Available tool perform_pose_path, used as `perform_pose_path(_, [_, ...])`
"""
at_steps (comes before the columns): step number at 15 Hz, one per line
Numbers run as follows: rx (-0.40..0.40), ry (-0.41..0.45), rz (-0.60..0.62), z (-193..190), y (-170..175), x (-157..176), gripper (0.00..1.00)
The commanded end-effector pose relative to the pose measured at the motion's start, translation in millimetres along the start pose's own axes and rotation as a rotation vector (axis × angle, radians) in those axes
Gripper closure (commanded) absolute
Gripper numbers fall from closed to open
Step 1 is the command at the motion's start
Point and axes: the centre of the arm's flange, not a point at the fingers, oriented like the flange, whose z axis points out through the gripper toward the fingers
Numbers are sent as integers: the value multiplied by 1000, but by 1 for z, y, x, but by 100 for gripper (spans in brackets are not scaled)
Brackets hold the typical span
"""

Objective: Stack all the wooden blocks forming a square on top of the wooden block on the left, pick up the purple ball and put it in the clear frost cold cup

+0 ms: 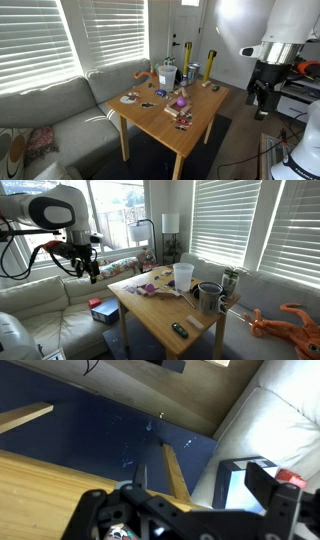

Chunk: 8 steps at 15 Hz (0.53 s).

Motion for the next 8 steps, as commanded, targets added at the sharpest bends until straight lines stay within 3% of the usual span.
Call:
perform_pose_path(1, [0, 0, 0, 0, 0, 0, 0])
perform_pose_path(7, [20, 14, -1, -5, -1, 3, 0])
perform_pose_path(8, [15, 22, 55, -7, 8, 11, 0])
